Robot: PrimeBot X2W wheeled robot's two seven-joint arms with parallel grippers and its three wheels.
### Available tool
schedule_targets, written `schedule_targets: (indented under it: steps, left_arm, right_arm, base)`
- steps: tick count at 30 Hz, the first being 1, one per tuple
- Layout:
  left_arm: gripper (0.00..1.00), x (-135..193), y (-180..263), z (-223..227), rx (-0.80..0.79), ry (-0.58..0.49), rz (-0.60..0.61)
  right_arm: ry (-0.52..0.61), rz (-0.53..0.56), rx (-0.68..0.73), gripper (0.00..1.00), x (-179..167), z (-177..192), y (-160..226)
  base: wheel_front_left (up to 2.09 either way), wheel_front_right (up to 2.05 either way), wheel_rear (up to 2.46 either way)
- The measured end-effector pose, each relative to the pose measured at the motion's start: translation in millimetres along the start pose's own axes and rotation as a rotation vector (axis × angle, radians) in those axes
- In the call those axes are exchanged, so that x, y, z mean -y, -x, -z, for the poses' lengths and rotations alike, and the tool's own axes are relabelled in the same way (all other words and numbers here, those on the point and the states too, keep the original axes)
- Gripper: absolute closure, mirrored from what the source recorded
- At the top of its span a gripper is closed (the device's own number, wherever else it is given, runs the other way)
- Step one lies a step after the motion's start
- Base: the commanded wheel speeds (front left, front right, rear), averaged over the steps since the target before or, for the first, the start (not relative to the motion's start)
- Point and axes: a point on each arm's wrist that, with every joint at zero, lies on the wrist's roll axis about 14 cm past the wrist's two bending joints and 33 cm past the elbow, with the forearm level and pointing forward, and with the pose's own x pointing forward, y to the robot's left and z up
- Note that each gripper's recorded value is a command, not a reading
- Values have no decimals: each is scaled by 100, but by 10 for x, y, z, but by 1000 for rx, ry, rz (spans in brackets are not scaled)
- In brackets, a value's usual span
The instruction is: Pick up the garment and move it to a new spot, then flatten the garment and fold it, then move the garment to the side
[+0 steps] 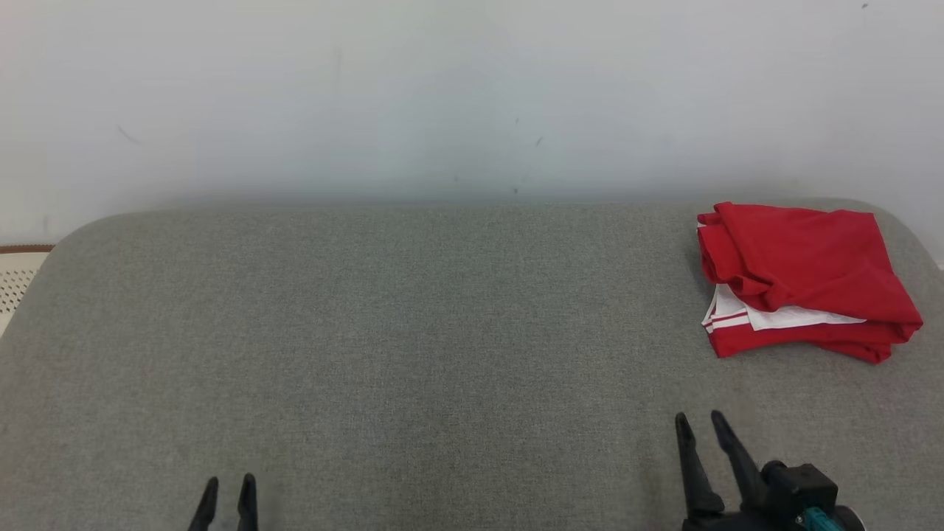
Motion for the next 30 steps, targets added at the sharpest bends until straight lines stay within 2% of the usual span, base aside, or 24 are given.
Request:
schedule_targets:
  steps: [6, 30]
  left_arm:
    - [100, -30, 64, 216, -80, 27, -18]
    - [100, -200, -25, 412, -180, 452, -124]
  right_arm:
    - [-43, 22, -82, 100, 24, 254, 133]
    - [-472, 175, -67, 100, 343, 241, 47]
  base:
    - [0, 0, 0]
    - [0, 0, 0]
